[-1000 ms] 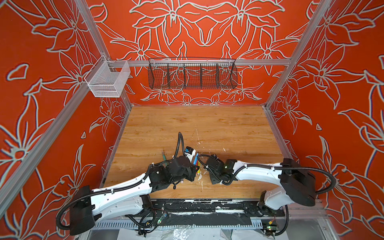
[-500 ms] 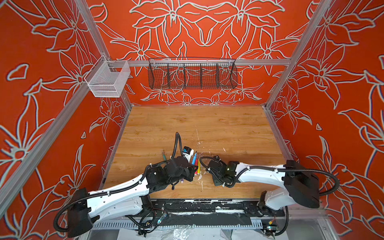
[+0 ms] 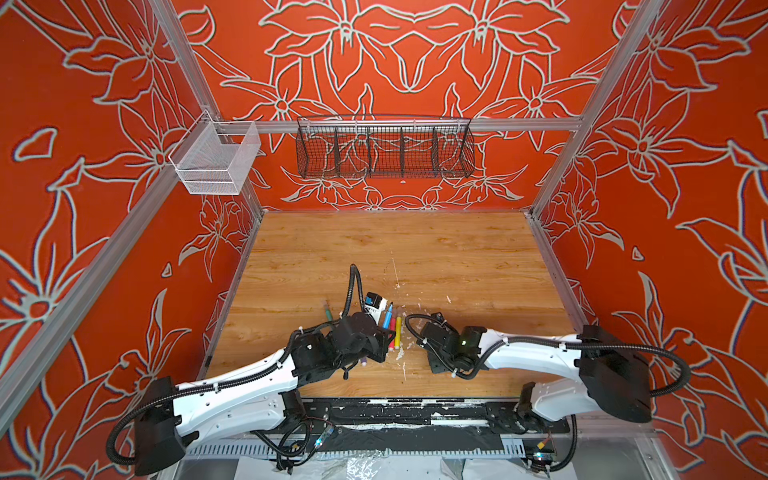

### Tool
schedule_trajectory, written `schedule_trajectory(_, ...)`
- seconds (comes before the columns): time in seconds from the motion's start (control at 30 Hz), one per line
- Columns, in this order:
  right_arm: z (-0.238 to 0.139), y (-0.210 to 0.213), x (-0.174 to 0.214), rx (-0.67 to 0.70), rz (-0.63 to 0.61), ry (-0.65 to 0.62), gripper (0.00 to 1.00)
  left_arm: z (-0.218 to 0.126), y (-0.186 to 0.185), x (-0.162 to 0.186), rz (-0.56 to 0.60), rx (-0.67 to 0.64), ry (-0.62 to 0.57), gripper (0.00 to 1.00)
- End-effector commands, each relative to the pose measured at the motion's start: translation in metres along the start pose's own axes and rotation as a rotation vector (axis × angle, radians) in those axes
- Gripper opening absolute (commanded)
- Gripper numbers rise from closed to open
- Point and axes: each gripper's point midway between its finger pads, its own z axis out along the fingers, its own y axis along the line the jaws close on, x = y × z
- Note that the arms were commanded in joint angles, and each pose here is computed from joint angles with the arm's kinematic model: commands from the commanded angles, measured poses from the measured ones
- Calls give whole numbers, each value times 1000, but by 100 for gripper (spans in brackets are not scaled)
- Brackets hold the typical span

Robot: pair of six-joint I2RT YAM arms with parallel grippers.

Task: Insert the pens into the pen caps
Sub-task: 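Lower the right gripper onto a translucent cap and grasp it, then lift the cap with the right gripper over the blue marker tip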

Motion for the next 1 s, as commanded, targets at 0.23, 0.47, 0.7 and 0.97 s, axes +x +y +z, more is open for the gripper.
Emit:
schedule_trajectory(0.23, -19, -13, -5, -22, 63, -65, 10, 0, -8, -2, -14, 46, 3, 0)
schedule_trajectory(0.47, -112, 9, -83, -269, 197, -395, 5, -1, -25, 0, 16, 149, 6, 0)
schedule_trajectory(0.7, -194, 47, -134, -677, 338, -690, 3, -4, -39, -3, 25, 223, -2, 0)
schedule_trajectory(0.97, -220, 59, -153, -853, 427, -801, 1, -7, -46, -7, 20, 270, -28, 0)
